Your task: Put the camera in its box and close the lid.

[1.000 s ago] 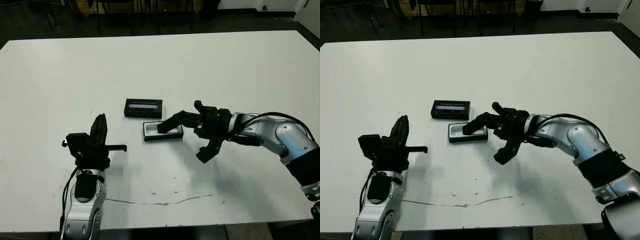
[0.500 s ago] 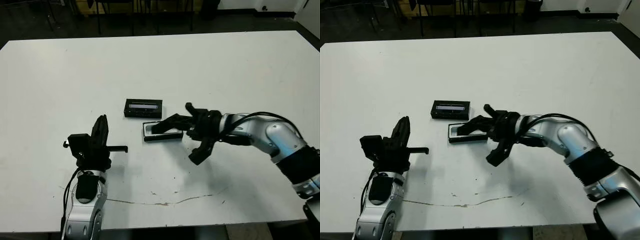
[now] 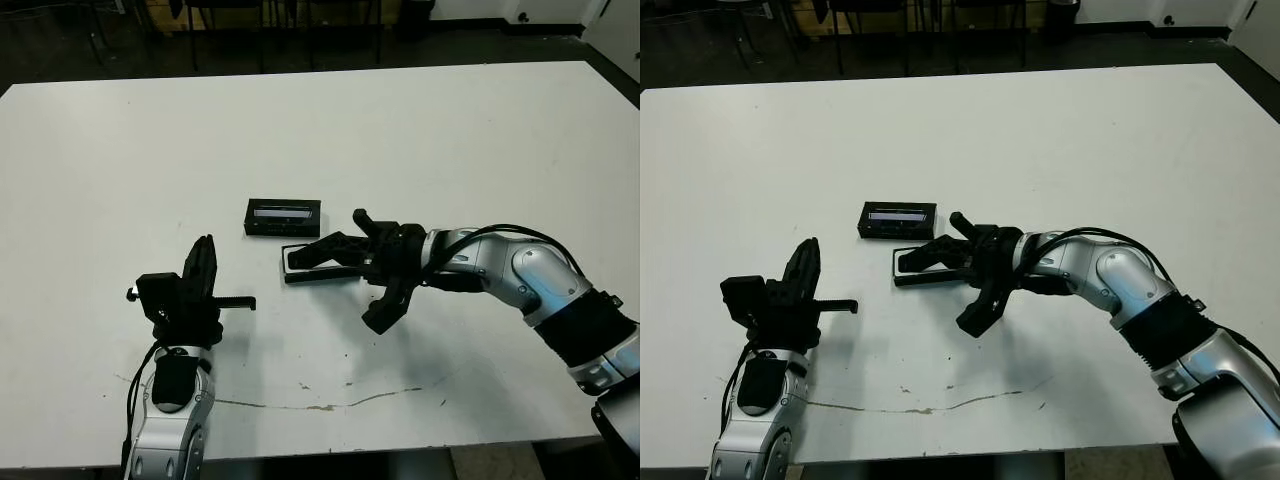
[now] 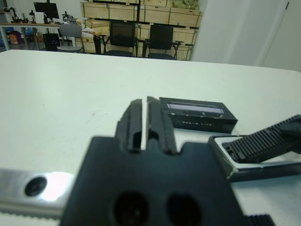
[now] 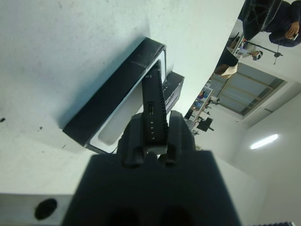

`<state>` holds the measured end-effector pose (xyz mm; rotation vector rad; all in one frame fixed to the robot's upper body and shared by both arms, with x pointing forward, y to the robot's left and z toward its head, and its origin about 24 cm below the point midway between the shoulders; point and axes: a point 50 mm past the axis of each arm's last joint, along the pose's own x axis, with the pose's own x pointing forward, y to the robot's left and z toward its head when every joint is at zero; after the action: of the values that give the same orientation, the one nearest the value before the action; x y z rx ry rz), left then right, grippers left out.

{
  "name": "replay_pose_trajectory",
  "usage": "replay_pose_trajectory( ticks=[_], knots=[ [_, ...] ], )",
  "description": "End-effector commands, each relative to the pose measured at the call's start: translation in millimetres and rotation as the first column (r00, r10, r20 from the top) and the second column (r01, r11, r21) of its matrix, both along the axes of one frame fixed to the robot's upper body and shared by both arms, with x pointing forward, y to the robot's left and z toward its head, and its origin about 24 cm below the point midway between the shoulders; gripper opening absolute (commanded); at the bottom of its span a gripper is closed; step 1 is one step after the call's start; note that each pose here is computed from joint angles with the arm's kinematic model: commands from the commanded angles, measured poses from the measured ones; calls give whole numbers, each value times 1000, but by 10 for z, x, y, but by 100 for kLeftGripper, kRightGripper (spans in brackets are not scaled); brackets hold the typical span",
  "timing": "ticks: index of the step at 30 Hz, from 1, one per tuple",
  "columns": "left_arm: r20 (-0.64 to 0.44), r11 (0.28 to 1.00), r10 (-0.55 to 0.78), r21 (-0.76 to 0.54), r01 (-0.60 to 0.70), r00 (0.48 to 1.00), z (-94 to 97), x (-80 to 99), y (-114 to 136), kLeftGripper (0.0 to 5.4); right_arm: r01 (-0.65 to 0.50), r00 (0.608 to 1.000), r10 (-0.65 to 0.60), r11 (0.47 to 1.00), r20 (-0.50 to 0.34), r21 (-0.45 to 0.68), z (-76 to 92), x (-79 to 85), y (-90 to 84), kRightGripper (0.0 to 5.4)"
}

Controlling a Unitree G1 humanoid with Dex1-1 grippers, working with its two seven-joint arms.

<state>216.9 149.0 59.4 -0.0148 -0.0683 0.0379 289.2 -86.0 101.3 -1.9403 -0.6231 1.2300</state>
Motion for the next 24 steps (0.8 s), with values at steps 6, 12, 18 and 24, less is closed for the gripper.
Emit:
replay_pose_trajectory(
  ticks=[6,12,18,24],
  knots=[
    [-27,1000,17,1,-17,999,-42,-13,19,0,11,999,-4,977,32,-214,-127,-149,80,22],
    [-23,1000,13,-4,-13,1000,-41,-4,18,0,123,987,-89,954,133,-274,158,-146,2,120],
    [-22,1000,13,-7,-13,1000,-44,5,7,0,194,971,-138,930,193,-313,312,-148,-53,224],
    [-24,1000,13,-7,-13,1000,-42,10,-4,0,233,966,-182,923,186,-305,369,-144,-106,331]
  ],
)
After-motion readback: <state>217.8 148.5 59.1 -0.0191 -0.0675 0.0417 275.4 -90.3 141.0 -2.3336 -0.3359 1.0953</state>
